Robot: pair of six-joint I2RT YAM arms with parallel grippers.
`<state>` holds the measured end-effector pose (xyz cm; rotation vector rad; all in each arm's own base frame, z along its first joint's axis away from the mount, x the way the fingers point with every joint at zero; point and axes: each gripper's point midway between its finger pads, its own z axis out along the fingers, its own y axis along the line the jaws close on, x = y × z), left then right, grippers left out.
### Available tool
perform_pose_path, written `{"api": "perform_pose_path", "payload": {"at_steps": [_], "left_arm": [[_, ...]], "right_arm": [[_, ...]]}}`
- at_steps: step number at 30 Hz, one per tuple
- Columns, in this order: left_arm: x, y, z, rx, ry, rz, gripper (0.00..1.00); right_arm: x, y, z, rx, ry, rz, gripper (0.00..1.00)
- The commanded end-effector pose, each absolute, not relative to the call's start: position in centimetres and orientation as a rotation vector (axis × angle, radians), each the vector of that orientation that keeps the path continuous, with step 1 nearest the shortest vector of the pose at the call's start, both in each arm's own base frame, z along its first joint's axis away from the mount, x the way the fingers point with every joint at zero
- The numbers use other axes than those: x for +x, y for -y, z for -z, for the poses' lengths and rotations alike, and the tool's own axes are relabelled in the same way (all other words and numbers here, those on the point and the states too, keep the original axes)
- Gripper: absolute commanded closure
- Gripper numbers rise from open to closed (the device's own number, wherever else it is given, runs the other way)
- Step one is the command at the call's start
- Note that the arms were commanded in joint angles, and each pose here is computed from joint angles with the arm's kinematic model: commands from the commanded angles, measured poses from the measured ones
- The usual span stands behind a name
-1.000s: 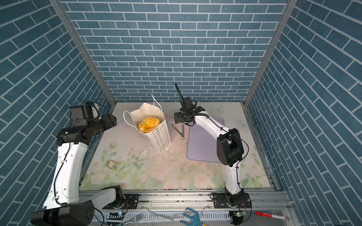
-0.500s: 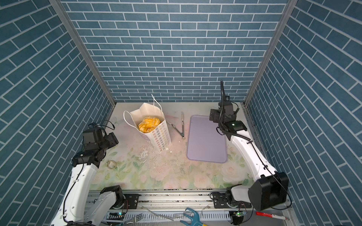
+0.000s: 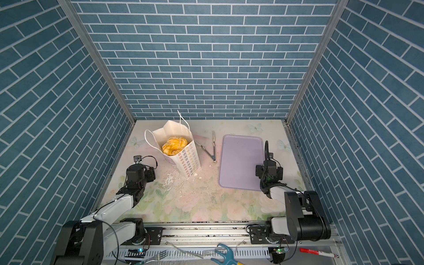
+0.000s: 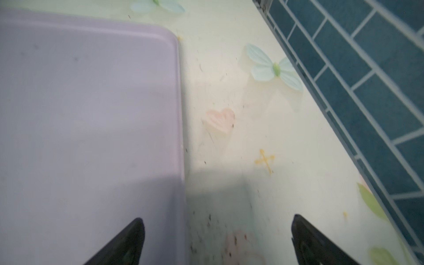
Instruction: Place the fake bread into the paper bag
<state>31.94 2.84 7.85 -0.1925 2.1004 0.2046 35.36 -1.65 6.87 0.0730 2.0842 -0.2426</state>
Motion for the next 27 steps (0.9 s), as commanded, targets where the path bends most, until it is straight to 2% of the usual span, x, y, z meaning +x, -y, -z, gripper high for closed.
{"api": "perform_pose_path", "payload": {"at_steps": [1, 14, 27], "left_arm": [[35.1, -1.6, -12.9, -0.122, -1.856, -0.184, 0.27], [36.7, -0.8, -12.4, -0.067, -1.891, -0.177, 0.23], [36.3, -0.1, -12.5, -0.027, -1.869, -0.143, 0.23]], "right_arm": [[37.7, 1.7, -10.5, 0.051, -1.852, 0.161, 0.01], [39.0, 2.0, -9.3, 0.061, -1.895, 0.154, 0.01], [39.0, 2.0, -9.1, 0.06, -1.908, 0.143, 0.01]]}}
